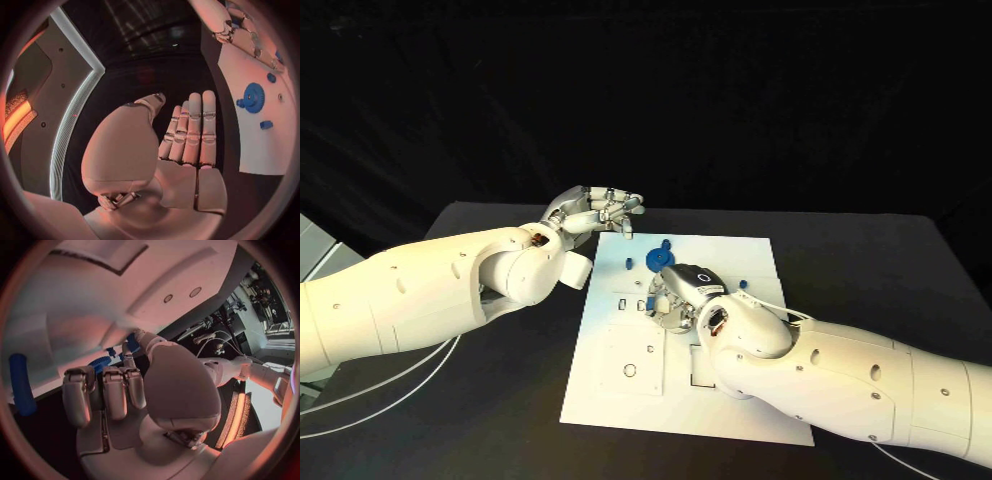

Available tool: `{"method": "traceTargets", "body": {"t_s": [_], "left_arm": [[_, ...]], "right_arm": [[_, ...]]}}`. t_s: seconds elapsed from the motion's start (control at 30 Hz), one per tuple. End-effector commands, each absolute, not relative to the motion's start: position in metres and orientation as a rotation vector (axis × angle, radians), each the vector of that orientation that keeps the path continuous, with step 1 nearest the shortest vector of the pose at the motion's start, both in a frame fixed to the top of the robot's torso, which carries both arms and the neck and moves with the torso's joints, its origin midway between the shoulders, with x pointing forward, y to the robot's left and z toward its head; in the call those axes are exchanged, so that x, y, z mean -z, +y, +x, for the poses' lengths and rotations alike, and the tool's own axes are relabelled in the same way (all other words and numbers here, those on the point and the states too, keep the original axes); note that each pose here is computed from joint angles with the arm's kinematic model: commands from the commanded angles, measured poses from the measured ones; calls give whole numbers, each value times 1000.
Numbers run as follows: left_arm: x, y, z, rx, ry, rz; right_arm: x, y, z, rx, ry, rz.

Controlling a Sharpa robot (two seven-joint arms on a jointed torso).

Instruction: Assemble the parts on the task board

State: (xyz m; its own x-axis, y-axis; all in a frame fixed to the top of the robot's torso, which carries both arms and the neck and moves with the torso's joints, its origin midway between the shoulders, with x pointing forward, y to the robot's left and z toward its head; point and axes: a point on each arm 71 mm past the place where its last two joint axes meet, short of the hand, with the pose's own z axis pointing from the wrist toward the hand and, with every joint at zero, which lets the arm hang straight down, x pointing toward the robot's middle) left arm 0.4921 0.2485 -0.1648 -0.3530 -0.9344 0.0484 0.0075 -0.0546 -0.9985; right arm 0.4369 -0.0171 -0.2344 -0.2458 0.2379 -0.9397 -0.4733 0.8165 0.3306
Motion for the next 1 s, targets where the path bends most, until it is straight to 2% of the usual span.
{"method": "traceTargets", "body": {"t_s": [0.03, 0.47, 0.7, 0.87, 1.0], "left_arm": [[164, 247, 492, 1536, 1439, -1029], [165, 246, 492, 1529, 1454, -1016], [168, 247, 494, 1484, 1498, -995], [173, 248, 495, 1392, 1584, -943], [181, 247, 494, 1286, 1739, -846]], "right_arm": [[233, -16, 435, -689, 1674, -199], [228, -18, 432, -737, 1614, -167], [220, -28, 424, -786, 1585, -160], [200, -49, 426, -887, 1582, -162], [186, -75, 432, -1013, 1659, -108]]}}
